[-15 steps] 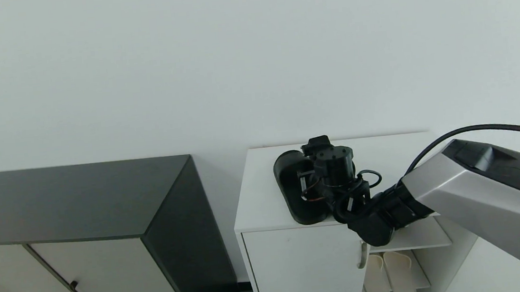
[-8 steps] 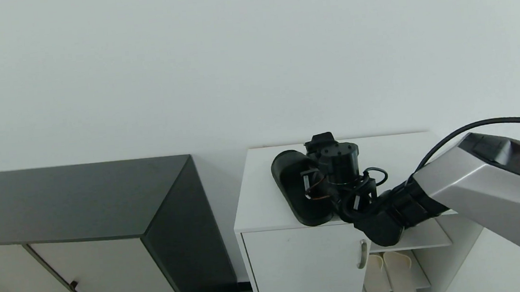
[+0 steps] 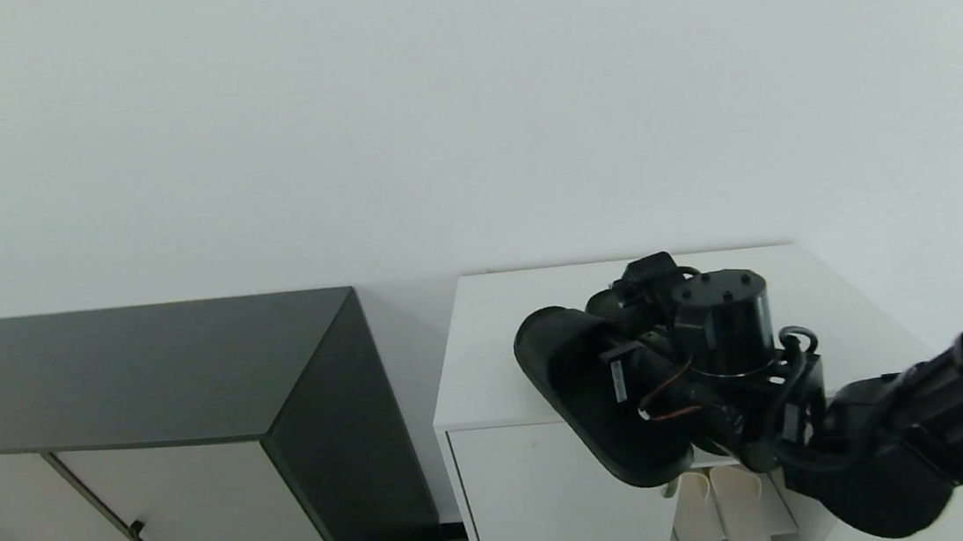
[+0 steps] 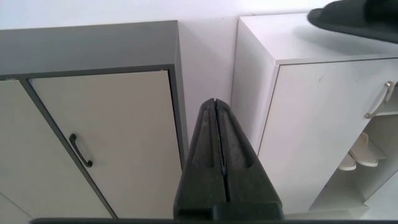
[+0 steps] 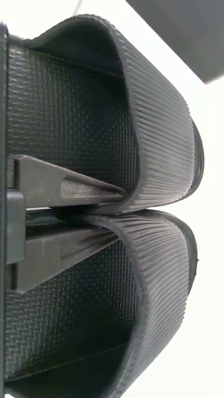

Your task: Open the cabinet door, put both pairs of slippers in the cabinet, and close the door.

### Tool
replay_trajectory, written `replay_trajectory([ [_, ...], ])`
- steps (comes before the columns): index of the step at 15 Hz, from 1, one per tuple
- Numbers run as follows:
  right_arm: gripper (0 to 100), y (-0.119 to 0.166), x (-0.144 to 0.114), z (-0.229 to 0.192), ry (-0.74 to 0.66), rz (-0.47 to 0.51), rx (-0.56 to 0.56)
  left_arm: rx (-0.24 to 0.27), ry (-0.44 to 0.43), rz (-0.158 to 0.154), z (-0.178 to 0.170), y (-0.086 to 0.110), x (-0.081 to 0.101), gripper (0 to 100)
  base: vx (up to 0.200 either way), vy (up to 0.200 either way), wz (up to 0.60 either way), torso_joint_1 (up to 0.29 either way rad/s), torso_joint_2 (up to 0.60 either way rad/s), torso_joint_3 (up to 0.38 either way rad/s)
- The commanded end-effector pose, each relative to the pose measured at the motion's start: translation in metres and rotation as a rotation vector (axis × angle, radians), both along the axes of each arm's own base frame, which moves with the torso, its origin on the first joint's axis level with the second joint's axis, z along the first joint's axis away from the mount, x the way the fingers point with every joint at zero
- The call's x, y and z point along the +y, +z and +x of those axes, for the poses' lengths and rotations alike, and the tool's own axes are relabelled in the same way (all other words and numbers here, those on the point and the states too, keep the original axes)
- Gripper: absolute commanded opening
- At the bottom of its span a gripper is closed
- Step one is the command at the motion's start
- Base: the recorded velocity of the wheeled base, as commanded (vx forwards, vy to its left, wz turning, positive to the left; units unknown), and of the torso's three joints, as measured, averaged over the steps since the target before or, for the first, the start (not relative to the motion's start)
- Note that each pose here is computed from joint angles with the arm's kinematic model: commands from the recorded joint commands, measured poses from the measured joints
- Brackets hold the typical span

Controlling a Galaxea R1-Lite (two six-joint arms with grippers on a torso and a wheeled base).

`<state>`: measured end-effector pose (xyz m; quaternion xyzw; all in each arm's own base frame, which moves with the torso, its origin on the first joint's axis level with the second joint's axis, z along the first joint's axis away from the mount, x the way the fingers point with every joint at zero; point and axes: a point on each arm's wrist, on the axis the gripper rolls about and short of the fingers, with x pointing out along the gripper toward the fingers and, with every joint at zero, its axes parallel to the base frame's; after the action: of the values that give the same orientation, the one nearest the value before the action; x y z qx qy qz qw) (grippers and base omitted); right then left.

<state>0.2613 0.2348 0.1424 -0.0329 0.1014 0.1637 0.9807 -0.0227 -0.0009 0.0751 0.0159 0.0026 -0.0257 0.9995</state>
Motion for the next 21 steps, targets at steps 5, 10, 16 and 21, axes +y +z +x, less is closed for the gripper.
replay_trajectory([
  [5,0,0.023,-0.015,-0.036,0.056,0.022,-0.019,-0.001,0.002,-0.001,0.0,0.0,0.0,0,0.0,0.0,0.0,0.0,0.0,0.0],
  [10,0,0.018,-0.012,-0.035,0.061,0.011,-0.008,0.0,0.002,-0.001,0.0,0.0,0.0,0,0.0,0.0,0.0,0.0,0.0,0.0],
  [16,0,0.012,-0.007,-0.036,0.073,0.003,0.004,0.0,0.002,-0.006,0.0,0.0,0.0,0,-0.2,0.0,0.0,0.004,0.0,0.002],
  [21,0,0.009,-0.005,-0.037,0.078,-0.001,0.01,0.001,0.002,-0.007,0.0,0.0,0.0,0,-0.2,0.0,0.0,0.0,0.0,0.005],
])
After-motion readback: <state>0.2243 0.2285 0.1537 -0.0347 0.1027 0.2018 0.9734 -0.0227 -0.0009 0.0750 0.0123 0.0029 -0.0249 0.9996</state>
